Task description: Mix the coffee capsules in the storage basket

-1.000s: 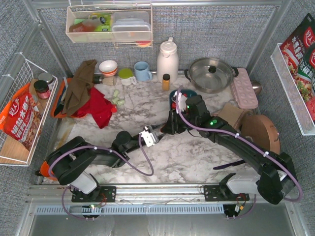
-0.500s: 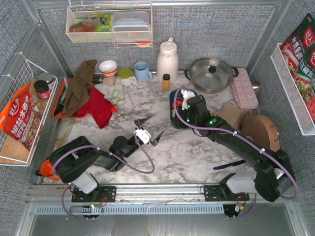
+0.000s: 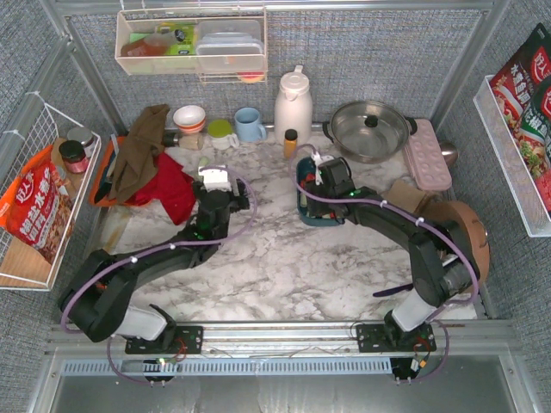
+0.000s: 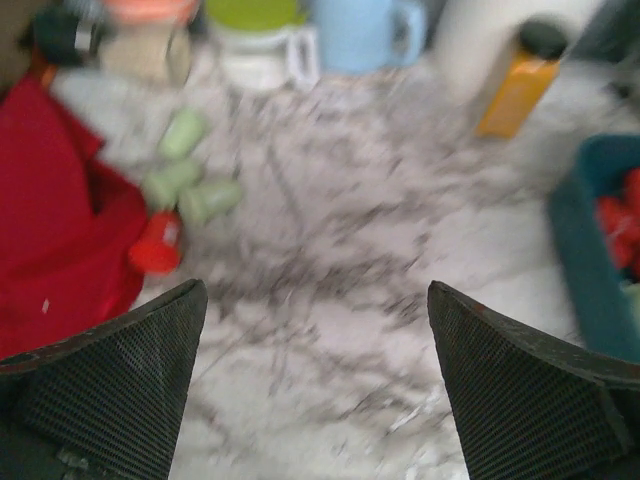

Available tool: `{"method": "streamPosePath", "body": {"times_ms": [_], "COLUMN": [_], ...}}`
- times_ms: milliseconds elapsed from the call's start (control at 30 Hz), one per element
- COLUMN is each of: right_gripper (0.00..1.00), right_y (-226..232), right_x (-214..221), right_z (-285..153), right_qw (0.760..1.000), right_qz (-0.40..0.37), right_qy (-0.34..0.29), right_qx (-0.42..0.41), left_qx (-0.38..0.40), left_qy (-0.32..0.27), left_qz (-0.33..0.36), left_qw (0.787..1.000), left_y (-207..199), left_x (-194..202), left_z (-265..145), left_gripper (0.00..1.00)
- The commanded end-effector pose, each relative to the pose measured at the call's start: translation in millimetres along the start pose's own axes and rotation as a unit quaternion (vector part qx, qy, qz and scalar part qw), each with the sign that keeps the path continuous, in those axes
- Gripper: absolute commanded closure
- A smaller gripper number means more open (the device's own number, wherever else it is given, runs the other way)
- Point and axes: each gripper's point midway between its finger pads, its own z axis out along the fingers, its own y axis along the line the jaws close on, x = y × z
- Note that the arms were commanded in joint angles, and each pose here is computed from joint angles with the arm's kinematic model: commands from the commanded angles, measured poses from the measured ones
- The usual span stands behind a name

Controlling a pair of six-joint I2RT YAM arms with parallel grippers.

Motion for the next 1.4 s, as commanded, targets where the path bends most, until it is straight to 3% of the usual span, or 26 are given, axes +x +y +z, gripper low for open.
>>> {"method": "streamPosePath", "body": {"times_ms": [0, 267, 467, 567, 933, 1367], "right_gripper": [0.36, 0.33, 0.33, 0.33, 0.33, 0.33], "right_y": [19, 5, -6, -3, 2, 3], "right_x": [-3, 3, 9, 7, 8, 12], "right_z": [-5, -36, -45, -46, -46, -41], "right_qw": [0.998, 0.998, 0.997, 0.997, 0.997, 0.998], "right_qz": [0.02, 0.017, 0.019, 0.021, 0.024, 0.021], "right_qy": [-0.007, -0.051, -0.072, -0.072, -0.068, -0.055], "right_qx": [-0.052, -0.032, -0.014, -0.023, -0.037, -0.038], "left_qx": [-0.108, -0.15, -0.167, -0.181, -0.163, -0.105], "left_qy": [0.118, 0.216, 0.277, 0.298, 0.339, 0.38], "left_qz": [-0.008, -0.022, -0.019, -0.008, 0.011, -0.001], "left_qw": [0.987, 0.965, 0.946, 0.937, 0.926, 0.919], "left_y": [48, 83, 112, 128, 150, 131], "left_x": [59, 93, 120, 121, 121, 147], "left_z": [-9, 17, 46, 58, 84, 97], "left_gripper": [0.01, 0.04, 0.27, 0.32, 0.32, 0.5]}}
